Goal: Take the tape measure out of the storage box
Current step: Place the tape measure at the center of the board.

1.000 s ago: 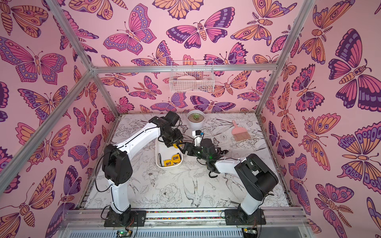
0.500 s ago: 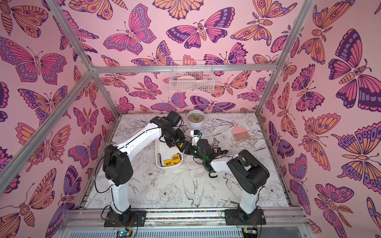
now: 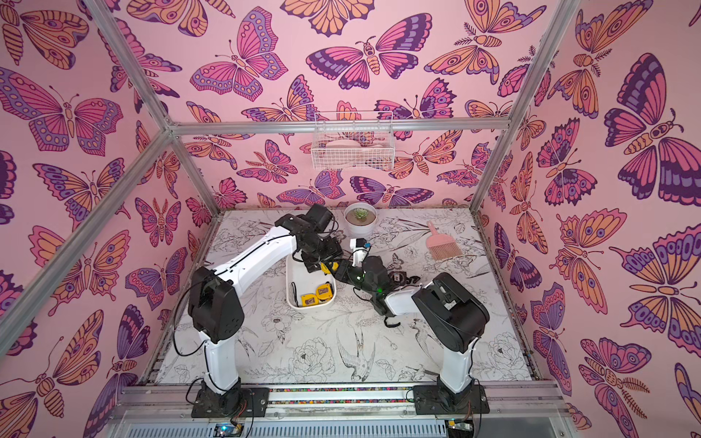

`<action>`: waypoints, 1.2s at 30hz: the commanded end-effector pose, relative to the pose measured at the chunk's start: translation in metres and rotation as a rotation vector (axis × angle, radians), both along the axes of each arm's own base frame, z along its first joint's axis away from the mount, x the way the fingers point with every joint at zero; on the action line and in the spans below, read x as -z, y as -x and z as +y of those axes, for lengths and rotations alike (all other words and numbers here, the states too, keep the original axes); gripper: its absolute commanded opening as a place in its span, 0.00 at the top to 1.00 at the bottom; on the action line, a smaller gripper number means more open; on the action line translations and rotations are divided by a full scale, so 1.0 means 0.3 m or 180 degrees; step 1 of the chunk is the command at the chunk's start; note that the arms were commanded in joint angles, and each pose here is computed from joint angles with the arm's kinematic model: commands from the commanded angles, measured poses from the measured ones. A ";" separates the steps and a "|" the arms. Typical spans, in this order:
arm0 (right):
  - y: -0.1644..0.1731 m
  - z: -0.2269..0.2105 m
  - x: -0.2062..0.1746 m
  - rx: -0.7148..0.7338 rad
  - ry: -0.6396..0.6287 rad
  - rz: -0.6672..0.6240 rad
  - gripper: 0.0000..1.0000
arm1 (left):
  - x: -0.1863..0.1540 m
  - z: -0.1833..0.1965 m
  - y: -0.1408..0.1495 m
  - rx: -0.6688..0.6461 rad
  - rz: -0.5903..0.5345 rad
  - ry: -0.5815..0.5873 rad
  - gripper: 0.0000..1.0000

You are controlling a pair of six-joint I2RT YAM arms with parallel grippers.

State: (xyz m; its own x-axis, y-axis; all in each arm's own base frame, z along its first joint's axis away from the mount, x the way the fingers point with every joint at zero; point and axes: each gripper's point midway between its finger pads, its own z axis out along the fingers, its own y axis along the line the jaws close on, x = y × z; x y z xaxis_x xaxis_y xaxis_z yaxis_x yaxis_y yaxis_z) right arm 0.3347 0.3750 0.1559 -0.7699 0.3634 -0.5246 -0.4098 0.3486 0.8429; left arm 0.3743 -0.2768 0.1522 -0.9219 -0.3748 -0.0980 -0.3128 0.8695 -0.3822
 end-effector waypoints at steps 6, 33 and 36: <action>0.016 -0.116 0.023 0.0041 0.0032 0.0102 0.94 | -0.156 0.119 -0.045 0.0139 -0.0501 -0.0255 0.00; -0.189 -0.451 0.321 0.0190 0.0692 0.0846 0.83 | 0.191 0.146 0.104 0.1626 0.0218 -0.1204 0.03; -0.187 -0.467 0.328 0.0194 0.0860 0.0851 0.77 | 0.227 0.130 0.130 0.1766 0.0317 -0.1202 0.04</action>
State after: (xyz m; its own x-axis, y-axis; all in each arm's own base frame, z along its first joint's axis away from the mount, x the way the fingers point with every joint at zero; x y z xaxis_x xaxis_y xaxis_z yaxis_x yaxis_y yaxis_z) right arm 0.3868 0.2410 0.0518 -0.8819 0.3223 -0.3440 -0.1282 0.5382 0.8330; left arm 0.3494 -0.2414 0.1014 -0.9848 0.1400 -0.1024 0.1460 0.9878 -0.0535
